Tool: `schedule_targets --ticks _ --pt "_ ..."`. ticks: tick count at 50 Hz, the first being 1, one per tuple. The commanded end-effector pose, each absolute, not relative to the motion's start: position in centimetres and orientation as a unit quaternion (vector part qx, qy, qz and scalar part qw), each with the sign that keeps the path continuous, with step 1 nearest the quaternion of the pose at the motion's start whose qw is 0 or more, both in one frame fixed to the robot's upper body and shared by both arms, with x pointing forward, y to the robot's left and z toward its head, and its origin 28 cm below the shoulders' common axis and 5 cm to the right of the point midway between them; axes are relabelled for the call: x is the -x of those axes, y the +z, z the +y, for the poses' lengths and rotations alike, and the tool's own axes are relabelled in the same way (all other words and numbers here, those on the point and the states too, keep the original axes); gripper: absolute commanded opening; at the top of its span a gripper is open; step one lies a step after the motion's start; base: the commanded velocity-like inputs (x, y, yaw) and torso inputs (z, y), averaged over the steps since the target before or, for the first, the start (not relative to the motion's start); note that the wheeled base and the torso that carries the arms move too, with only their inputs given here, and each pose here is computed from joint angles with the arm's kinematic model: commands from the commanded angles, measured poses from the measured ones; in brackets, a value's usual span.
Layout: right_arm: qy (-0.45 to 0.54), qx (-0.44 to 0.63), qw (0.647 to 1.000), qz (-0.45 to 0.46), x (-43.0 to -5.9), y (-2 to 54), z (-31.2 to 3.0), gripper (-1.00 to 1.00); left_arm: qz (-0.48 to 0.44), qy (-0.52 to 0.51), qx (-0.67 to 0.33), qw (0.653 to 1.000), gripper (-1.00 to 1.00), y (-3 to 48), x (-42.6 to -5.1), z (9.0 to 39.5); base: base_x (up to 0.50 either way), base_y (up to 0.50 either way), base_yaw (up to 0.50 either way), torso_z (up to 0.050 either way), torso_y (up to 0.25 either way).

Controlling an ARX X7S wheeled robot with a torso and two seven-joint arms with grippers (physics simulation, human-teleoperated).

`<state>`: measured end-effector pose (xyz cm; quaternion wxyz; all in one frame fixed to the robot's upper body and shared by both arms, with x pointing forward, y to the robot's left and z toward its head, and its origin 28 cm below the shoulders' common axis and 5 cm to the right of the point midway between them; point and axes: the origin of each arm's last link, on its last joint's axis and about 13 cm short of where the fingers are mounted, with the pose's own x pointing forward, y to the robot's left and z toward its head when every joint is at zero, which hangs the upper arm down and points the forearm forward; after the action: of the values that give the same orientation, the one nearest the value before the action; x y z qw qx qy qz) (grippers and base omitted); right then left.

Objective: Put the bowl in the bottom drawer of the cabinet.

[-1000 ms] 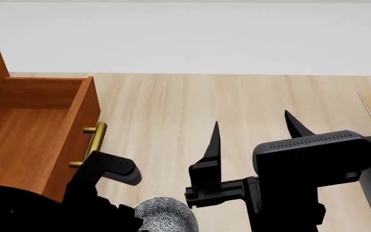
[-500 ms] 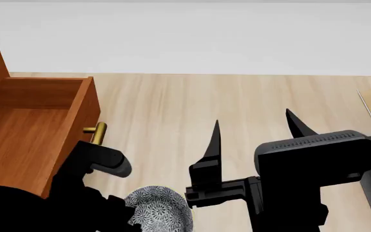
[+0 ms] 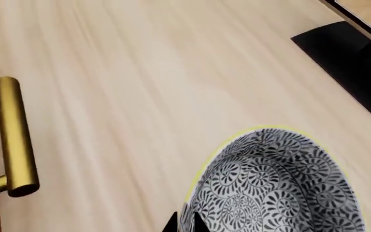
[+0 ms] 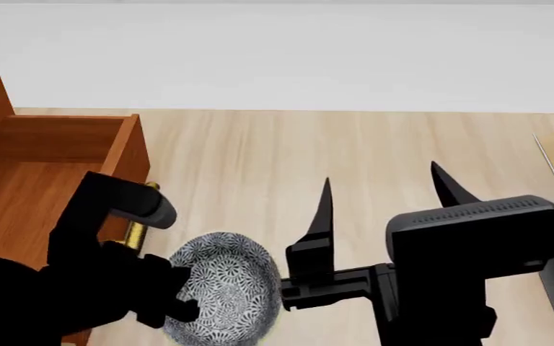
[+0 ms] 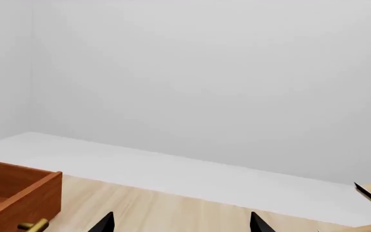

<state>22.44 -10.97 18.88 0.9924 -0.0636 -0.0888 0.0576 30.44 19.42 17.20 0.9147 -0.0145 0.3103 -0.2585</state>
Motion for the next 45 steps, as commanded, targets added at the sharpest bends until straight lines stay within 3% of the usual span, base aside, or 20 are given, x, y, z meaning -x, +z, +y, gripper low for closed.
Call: schedule_targets --ticks 1,45 --pt "0.057 0.061 0.992 -0.091 -22.3 19.0 -11.1 1.00 0.279 -0.252 0.015 0.926 -1.00 18.9 -30.2 19.6 0.00 0.00 0.00 0.000 0.000" --pt "0.066 0.054 0.992 -0.093 -22.7 18.8 -11.0 1.00 0.203 -0.204 -0.025 0.958 -1.00 24.8 -27.7 20.5 0.00 0.00 0.00 0.000 0.000"
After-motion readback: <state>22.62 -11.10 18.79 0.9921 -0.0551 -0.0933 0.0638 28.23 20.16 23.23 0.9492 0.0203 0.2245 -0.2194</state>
